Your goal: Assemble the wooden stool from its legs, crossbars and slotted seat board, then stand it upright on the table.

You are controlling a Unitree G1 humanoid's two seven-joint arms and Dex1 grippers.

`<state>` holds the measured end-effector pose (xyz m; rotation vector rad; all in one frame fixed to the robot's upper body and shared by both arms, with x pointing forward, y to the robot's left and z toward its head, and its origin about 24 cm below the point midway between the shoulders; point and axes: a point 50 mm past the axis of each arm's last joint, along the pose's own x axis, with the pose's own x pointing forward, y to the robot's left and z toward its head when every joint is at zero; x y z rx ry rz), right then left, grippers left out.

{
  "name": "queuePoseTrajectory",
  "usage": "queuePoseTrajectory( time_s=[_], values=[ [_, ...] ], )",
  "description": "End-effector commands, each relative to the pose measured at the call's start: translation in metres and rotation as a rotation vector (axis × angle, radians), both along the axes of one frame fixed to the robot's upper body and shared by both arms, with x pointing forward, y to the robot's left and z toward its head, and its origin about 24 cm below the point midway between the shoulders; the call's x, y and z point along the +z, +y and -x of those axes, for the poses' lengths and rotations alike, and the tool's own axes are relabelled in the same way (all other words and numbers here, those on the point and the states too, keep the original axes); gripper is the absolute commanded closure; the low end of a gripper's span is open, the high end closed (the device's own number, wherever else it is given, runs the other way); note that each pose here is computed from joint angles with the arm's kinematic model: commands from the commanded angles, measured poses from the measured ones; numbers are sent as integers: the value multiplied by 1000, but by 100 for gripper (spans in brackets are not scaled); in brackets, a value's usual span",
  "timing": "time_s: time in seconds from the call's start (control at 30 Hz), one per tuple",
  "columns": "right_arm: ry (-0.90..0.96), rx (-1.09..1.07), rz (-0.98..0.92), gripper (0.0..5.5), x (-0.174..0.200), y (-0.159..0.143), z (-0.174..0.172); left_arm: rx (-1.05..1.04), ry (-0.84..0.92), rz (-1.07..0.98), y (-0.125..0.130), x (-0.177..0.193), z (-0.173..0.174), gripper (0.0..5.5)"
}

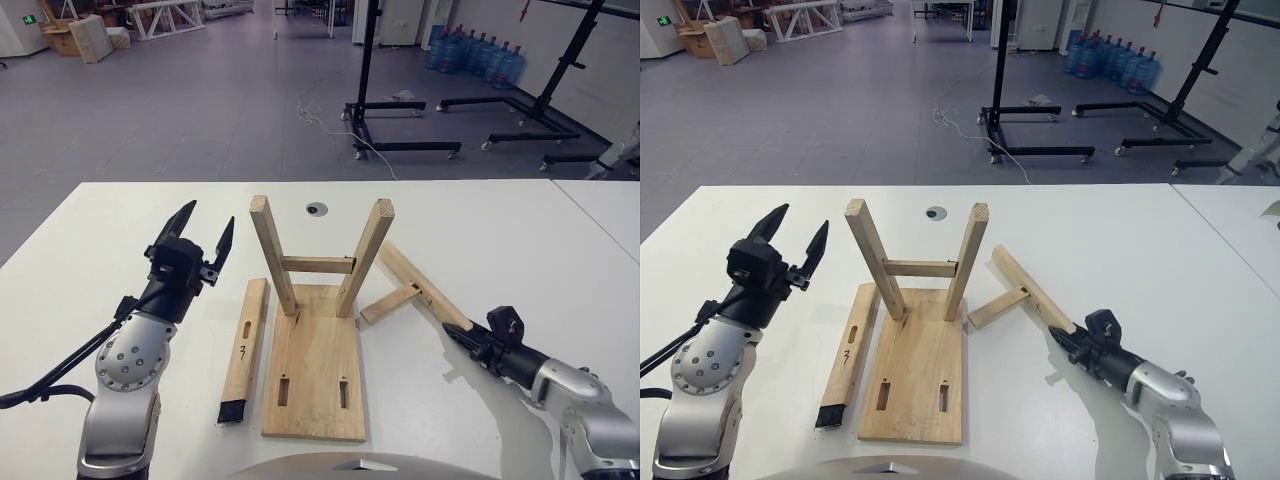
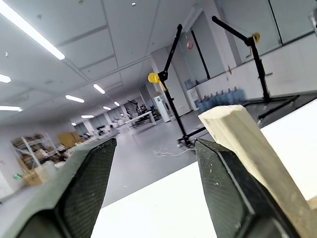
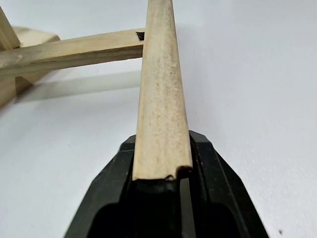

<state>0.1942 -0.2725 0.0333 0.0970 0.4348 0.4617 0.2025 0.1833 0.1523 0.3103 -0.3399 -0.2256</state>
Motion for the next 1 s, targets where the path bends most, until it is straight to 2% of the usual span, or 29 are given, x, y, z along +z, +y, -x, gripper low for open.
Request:
queuePoseTrajectory(
  time_s=[0.03, 0.13, 0.2, 0.3, 0.4, 0.53, 0.63, 0.67, 0.87, 1.0],
  values=[
    [-12, -17, -290, 447, 28, 0, -23, -93, 57, 243, 6, -1, 1, 261],
    [-80, 34, -653, 447, 67, 3, -43, -236, 61, 452, 11, 7, 4, 261],
    [-181, 191, -891, 447, 109, 21, -52, -333, 31, 519, 12, 20, 6, 261],
    [-260, 466, -1075, 447, 157, 53, -46, -412, -10, 589, 15, 35, 6, 261],
    [-247, 782, -1178, 447, 188, 90, -23, -615, -14, 655, 5, 50, 18, 261],
    [-215, 968, -1235, 447, 190, 112, -6, -930, 26, 736, -7, 61, 44, 261],
    [-48, 1054, -1254, 447, 172, 124, -1, -1140, 70, 775, -9, 68, 54, 261],
    [7, 1071, -1260, 447, 166, 126, 0, -1182, 93, 770, -10, 68, 54, 261],
    [313, 1202, -1231, 447, 149, 121, 1, -1396, 261, 629, -23, 68, 41, 175],
    [499, 1257, -1219, 447, 142, 113, 6, -1436, 275, 588, -24, 68, 31, 159]
  ],
)
